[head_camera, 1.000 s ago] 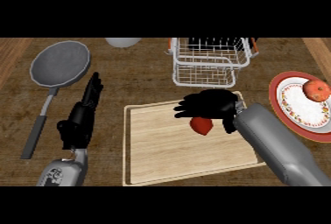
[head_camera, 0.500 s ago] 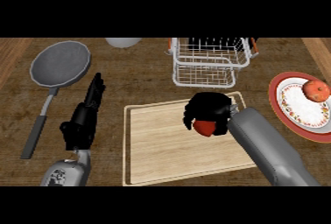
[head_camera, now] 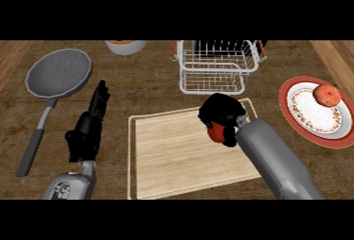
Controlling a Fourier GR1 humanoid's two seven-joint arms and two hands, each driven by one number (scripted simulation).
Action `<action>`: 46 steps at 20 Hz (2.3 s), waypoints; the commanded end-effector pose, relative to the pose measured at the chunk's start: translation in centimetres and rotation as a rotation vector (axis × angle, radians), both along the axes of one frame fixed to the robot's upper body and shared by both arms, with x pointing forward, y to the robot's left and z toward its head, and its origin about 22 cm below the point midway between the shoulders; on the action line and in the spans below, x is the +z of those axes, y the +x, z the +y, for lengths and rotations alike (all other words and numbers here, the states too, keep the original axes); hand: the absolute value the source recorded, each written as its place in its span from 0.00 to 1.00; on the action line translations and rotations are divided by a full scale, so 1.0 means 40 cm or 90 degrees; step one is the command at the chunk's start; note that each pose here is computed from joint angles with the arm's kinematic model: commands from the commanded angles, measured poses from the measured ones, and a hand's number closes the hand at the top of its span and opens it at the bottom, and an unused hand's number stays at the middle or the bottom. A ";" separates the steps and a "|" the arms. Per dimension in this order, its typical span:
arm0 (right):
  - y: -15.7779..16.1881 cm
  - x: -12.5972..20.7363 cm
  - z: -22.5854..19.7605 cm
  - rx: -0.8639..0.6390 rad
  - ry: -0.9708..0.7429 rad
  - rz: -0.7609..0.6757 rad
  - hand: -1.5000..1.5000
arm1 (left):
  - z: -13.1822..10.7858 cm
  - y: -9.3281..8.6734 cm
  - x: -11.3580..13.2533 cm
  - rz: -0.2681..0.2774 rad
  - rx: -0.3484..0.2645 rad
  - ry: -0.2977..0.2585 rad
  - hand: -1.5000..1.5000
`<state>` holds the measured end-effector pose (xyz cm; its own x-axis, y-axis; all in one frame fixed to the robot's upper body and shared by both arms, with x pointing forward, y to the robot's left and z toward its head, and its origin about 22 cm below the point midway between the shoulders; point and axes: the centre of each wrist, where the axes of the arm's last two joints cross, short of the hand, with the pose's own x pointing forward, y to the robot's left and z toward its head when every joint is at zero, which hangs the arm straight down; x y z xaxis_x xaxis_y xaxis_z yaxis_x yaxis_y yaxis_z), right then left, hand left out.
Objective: Pick the bell pepper from the tray and place it in the tiered basket
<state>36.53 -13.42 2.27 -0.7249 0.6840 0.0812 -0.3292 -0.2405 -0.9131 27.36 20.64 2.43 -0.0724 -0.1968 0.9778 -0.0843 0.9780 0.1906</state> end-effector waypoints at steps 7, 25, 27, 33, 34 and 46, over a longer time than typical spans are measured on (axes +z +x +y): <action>-0.019 0.016 0.095 -0.517 -0.127 -0.098 1.00 | -0.003 0.003 0.007 -0.001 -0.011 0.002 0.50; -0.164 0.595 0.330 -0.736 0.042 -0.348 1.00 | 0.005 0.006 -0.006 0.009 -0.021 -0.004 0.50; -0.150 0.632 0.323 -0.754 0.060 -0.349 1.00 | -0.029 0.004 0.005 -0.002 -0.022 -0.005 0.50; -0.131 0.708 0.311 -0.781 0.223 -0.281 1.00 | -0.035 0.015 0.018 -0.006 -0.026 -0.008 0.50; -0.123 0.714 0.324 -0.788 0.246 -0.284 1.00 | -0.033 0.006 0.020 -0.012 -0.031 -0.010 0.50; 0.025 0.705 0.250 -0.816 0.182 -0.336 1.00 | -0.006 0.003 0.013 -0.008 -0.020 -0.010 0.50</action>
<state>36.19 -1.75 30.53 0.2483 0.9405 0.2321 0.2011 0.1844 -0.9621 27.70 19.92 3.63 -0.0964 -0.1885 0.9773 -0.0483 0.9816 0.1845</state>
